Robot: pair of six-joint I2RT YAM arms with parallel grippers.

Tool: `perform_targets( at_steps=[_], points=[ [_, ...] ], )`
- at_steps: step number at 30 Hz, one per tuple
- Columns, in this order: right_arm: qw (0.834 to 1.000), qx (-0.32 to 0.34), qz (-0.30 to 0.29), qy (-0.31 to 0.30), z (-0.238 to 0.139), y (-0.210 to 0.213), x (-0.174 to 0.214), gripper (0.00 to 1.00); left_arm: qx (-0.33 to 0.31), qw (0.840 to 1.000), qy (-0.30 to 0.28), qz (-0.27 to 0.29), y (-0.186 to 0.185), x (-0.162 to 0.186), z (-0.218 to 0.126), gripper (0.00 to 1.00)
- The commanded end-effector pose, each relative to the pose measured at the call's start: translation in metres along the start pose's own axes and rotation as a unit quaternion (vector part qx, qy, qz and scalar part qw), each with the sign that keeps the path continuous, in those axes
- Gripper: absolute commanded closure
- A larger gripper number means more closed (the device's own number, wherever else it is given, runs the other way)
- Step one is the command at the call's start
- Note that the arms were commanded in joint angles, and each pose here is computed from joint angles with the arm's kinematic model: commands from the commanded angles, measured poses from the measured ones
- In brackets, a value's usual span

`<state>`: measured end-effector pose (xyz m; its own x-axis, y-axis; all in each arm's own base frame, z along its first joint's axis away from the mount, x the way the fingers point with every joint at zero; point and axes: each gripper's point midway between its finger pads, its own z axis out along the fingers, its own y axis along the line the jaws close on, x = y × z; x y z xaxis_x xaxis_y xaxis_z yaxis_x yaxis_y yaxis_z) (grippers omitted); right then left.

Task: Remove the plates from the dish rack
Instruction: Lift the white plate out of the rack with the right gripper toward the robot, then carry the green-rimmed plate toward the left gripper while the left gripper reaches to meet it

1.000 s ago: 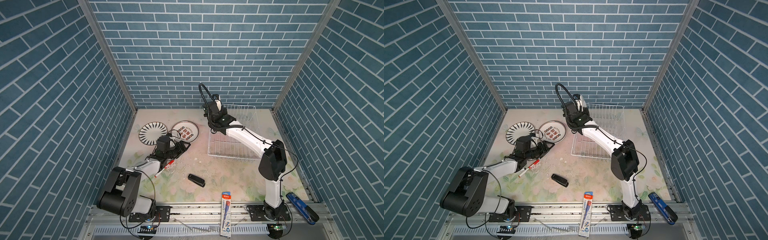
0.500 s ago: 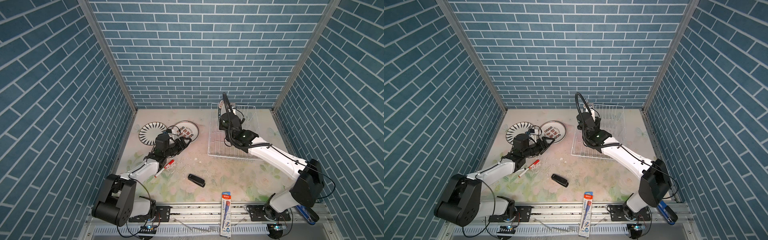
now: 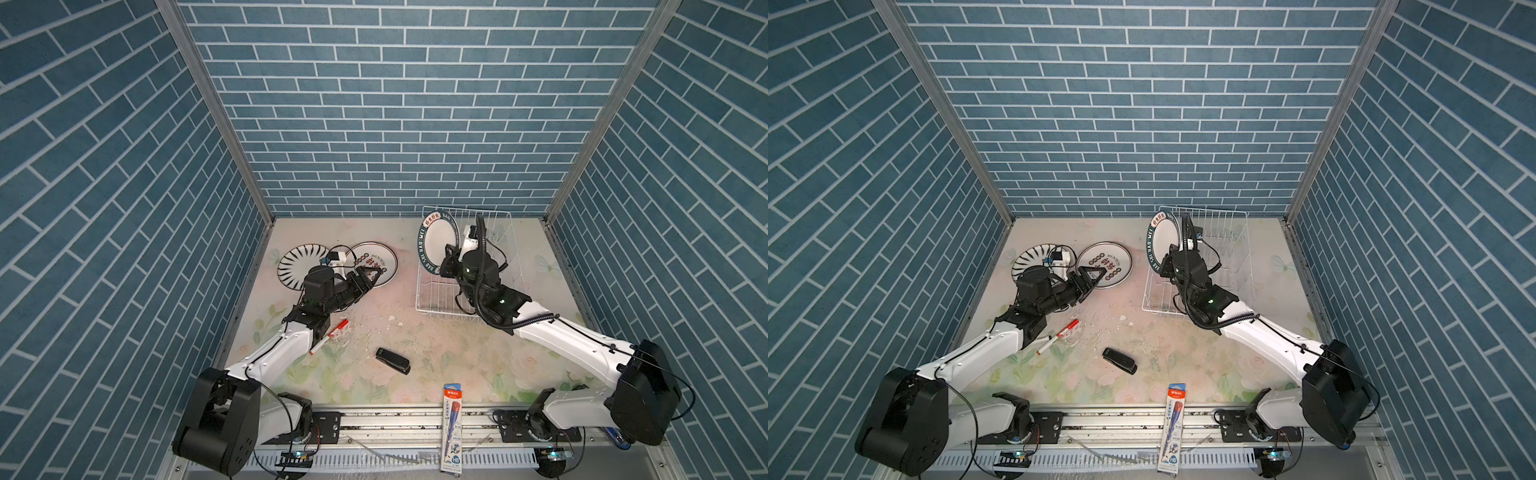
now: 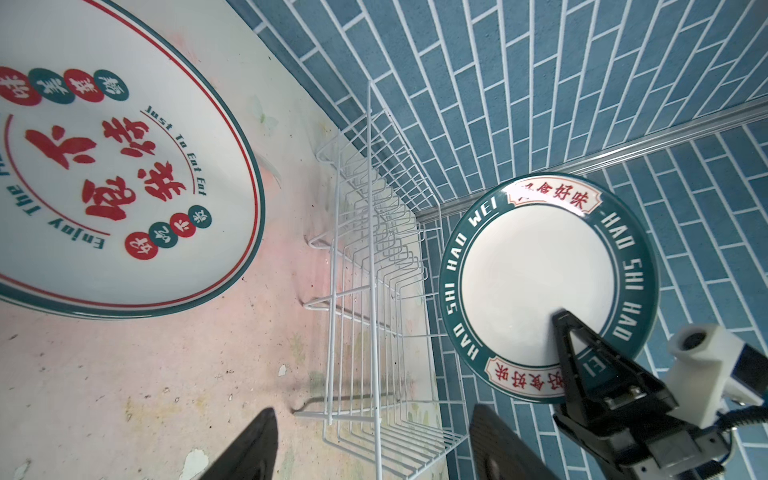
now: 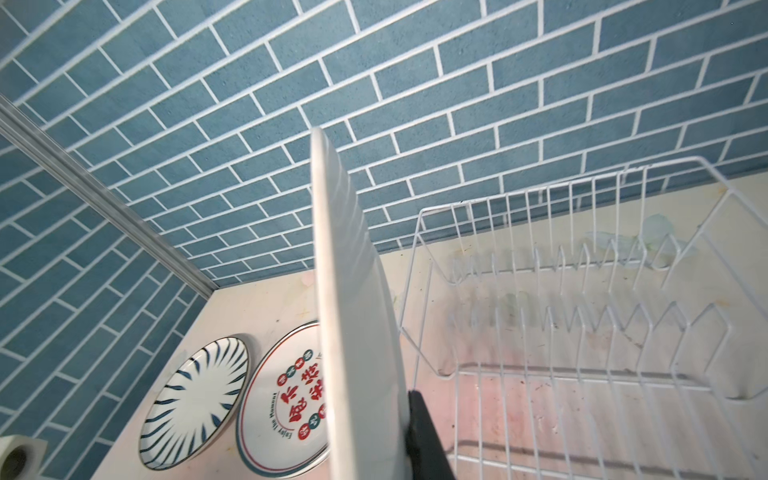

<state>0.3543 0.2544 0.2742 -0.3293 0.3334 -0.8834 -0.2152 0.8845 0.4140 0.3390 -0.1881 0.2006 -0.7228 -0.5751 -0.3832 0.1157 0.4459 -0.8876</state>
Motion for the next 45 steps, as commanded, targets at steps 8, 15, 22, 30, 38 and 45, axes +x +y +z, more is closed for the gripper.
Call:
perform_targets(
  at_steps=[8,15,22,30,38,45],
  points=[
    [0.968,-0.151,0.197,-0.041,-0.018,0.034,-0.011,1.00,0.059,0.998,-0.028,0.001,-0.027,-0.012,0.000,0.23],
    [0.948,-0.182,0.258,-0.034,-0.012,0.038,0.002,1.00,0.105,0.994,-0.019,-0.035,-0.035,-0.012,0.011,0.22],
    [0.922,-0.226,0.314,0.003,-0.002,0.053,0.022,1.00,0.113,0.993,-0.016,-0.039,-0.036,-0.011,0.017,0.22],
    [0.905,-0.258,0.336,0.049,0.010,0.070,0.042,1.00,0.116,0.992,-0.012,-0.037,-0.038,-0.011,0.018,0.22],
    [0.886,-0.289,0.351,0.093,0.017,0.088,0.057,1.00,0.113,0.993,-0.007,-0.040,-0.034,-0.008,0.020,0.25],
    [0.879,-0.298,0.357,0.106,0.018,0.091,0.063,1.00,0.112,0.993,-0.006,-0.039,-0.033,-0.008,0.020,0.35]
  ],
)
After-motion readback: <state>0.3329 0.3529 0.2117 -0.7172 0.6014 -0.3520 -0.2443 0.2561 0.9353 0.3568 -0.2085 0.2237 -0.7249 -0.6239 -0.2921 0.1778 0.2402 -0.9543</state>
